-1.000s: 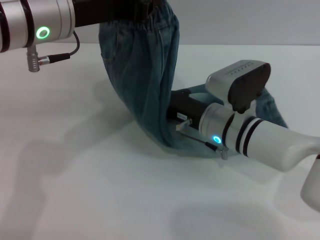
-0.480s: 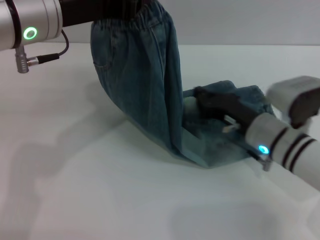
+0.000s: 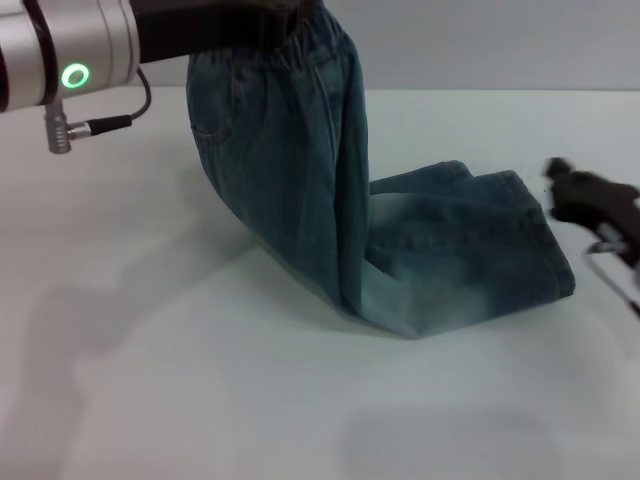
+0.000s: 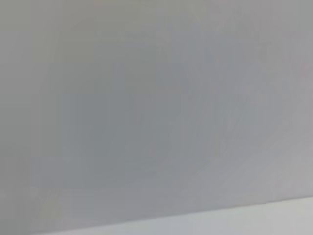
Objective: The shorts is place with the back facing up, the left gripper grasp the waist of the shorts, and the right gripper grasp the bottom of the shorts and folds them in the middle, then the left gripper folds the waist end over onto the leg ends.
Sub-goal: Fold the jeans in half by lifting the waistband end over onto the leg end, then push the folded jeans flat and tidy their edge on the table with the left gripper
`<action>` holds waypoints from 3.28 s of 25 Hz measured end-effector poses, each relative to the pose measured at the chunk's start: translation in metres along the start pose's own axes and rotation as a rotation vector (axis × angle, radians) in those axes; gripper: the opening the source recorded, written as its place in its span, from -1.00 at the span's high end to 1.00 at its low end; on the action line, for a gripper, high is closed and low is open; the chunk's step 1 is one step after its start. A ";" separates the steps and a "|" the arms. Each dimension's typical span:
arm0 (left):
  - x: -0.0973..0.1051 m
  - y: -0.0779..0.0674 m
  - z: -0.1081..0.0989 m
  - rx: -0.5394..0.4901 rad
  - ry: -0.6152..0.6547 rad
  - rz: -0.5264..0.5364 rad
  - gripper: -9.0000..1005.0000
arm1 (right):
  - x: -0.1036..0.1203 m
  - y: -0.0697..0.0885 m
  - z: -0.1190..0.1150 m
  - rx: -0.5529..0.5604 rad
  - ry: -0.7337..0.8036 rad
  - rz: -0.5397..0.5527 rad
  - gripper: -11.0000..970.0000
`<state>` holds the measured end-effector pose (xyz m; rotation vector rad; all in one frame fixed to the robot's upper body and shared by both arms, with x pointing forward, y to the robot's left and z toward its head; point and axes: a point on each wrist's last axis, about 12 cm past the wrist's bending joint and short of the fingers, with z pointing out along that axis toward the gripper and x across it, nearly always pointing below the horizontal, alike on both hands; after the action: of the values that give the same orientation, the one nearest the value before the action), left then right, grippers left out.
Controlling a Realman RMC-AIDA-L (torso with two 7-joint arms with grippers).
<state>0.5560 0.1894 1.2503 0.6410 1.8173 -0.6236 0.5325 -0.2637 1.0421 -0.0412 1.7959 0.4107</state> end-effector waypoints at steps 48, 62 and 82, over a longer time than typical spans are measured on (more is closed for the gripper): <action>0.082 -0.071 0.093 0.116 0.022 0.052 0.07 | -0.003 -0.066 -0.079 0.162 -0.195 -0.083 0.98; 0.141 -0.078 0.076 -0.243 -0.239 0.200 0.09 | 0.028 -0.061 -0.105 0.124 -0.221 -0.183 0.98; 0.211 -0.069 0.066 -0.028 -0.346 0.133 0.99 | 0.044 -0.061 -0.106 0.132 -0.193 -0.121 0.98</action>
<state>0.4903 0.1225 1.0380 0.5895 1.4470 -0.5795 0.4361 -0.3440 1.0067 -0.0175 1.6166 0.2020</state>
